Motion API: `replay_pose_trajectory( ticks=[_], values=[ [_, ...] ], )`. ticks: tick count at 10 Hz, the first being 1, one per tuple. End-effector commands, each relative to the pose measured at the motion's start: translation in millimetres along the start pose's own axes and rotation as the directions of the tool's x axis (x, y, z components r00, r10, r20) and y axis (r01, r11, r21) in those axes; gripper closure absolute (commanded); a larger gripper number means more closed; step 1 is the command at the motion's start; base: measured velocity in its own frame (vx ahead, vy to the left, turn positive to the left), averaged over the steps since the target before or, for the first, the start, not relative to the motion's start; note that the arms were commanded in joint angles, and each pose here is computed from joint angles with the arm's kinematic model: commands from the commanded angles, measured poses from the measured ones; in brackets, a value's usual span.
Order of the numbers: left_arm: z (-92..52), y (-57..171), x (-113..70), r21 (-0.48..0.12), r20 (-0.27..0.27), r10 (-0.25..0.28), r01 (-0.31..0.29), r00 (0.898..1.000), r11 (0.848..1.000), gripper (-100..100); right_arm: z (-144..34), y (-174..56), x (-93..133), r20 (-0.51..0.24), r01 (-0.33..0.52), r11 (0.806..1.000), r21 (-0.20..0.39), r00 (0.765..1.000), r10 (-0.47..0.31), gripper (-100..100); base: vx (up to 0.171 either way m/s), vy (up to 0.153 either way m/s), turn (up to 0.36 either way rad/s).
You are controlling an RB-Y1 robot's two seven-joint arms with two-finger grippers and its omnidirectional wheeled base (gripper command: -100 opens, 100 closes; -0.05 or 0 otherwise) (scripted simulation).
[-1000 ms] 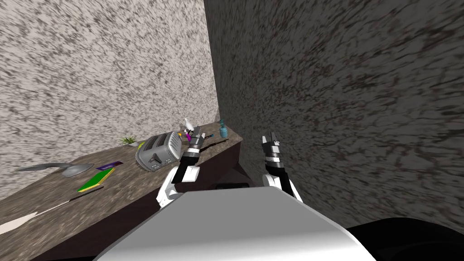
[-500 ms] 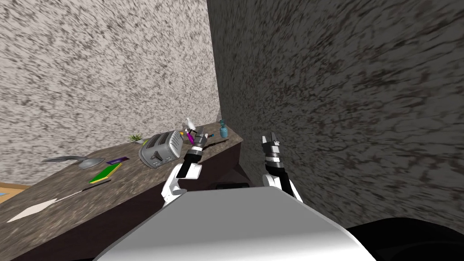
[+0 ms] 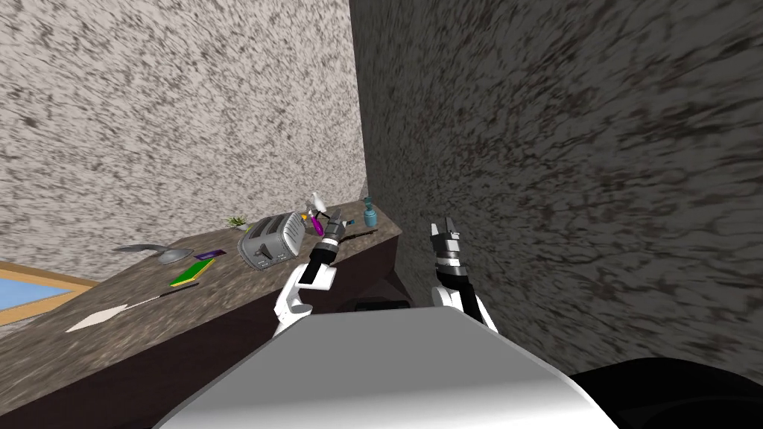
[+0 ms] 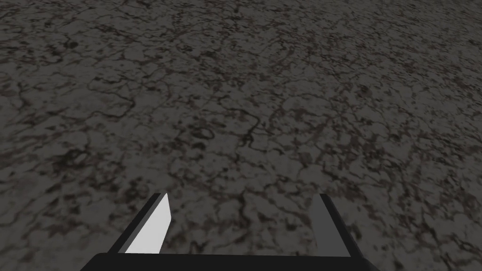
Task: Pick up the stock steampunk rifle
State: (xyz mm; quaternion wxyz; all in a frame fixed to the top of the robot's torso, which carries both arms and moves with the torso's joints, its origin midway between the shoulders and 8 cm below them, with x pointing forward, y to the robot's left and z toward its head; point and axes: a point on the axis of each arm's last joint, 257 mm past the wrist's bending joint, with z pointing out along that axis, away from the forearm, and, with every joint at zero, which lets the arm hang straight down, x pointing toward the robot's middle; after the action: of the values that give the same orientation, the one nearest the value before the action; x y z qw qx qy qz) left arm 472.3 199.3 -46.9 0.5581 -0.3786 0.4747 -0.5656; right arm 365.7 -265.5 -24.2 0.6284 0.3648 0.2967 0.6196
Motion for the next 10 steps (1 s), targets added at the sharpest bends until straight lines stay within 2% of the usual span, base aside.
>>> replay_pose_trajectory(
  ticks=[1,4,7,10],
  values=[
    [2.9,8,1.7,-0.032,0.001,-0.005,0.005,1.0,0.999,-100,0.0,0,0,0.0,0.0,1.0,0.0,1.0,0.0,0,0.027,-0.051,0.082],
    [11.7,26,14.3,-0.1,-0.011,-0.017,0.016,1.0,0.995,-100,0.0,0,0,0.0,0.0,1.0,0.0,1.0,0.0,0,0.032,-0.052,0.139],
    [14.3,43,18.6,-0.162,-0.007,-0.019,0.017,1.0,0.987,-100,0.0,0,0,0.0,0.0,1.0,0.0,1.0,0.0,0,0.032,-0.044,0.126],
    [19.0,64,30.3,-0.239,-0.013,-0.017,0.013,1.0,0.971,-100,0.0,0,0,0.0,0.0,1.0,0.0,1.0,0.0,0,0.035,-0.037,0.155]
  ],
)
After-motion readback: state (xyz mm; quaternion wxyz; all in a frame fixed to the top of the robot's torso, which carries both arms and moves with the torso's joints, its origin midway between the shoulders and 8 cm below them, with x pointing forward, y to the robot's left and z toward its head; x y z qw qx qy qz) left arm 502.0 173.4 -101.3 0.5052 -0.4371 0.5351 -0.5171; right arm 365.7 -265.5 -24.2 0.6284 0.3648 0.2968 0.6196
